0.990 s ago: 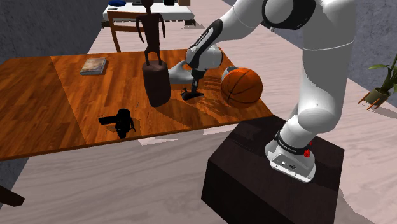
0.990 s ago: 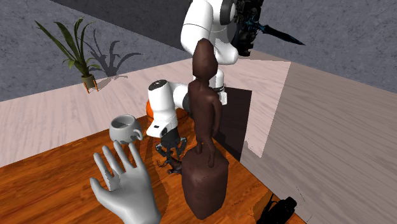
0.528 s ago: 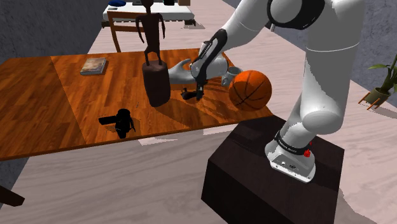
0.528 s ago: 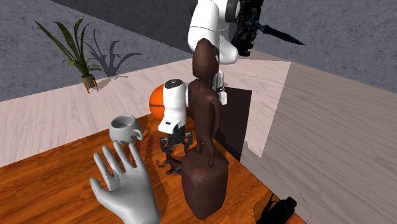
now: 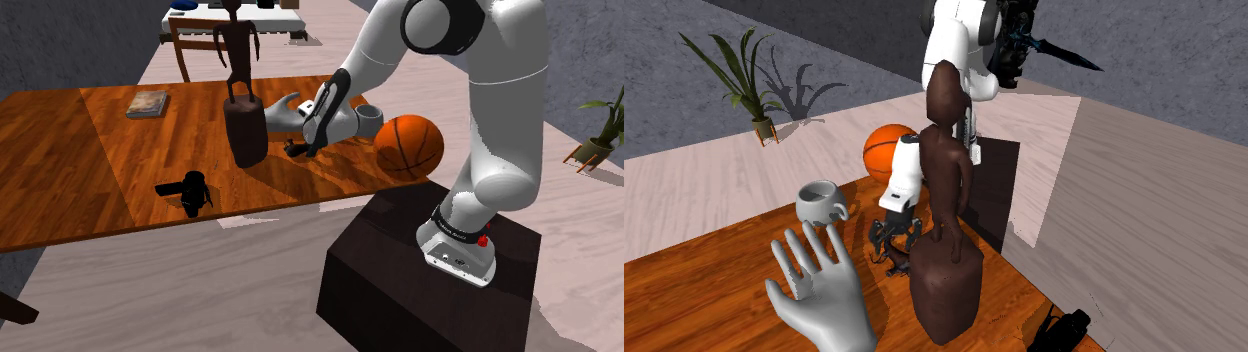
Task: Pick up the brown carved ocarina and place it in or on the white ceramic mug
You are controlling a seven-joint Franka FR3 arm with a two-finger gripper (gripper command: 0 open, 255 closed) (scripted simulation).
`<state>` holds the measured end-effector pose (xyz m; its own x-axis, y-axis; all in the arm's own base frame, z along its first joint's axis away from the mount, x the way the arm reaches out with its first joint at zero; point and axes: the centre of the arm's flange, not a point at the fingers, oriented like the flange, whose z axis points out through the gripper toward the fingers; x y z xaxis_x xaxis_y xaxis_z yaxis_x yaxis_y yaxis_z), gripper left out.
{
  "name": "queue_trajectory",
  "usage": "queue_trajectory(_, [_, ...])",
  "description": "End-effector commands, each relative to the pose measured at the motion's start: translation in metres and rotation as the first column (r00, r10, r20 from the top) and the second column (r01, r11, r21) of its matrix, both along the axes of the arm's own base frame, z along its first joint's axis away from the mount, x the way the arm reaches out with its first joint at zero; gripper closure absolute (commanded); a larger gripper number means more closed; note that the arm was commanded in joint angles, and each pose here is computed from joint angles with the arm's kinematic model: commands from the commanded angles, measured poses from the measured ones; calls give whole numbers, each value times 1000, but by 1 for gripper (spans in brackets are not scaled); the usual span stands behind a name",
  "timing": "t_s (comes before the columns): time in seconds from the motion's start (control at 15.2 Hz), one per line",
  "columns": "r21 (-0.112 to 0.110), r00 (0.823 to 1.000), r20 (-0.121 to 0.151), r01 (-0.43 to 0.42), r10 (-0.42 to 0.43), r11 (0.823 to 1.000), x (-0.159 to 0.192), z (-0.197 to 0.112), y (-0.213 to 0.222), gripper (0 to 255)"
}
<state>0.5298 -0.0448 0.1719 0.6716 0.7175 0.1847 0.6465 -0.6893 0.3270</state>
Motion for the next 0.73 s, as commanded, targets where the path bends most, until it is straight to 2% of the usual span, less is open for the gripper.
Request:
queue_trajectory(0.0, [0,1000,1,0,0,1000,2,-3,-2,0])
queue_trajectory(0.4, [0,1000,1,0,0,1000,2,-3,-2,0])
queue_trajectory(0.46, [0,1000,1,0,0,1000,2,-3,-2,255])
queue_trajectory(0.66, [0,1000,1,0,0,1000,1,-2,-1,255])
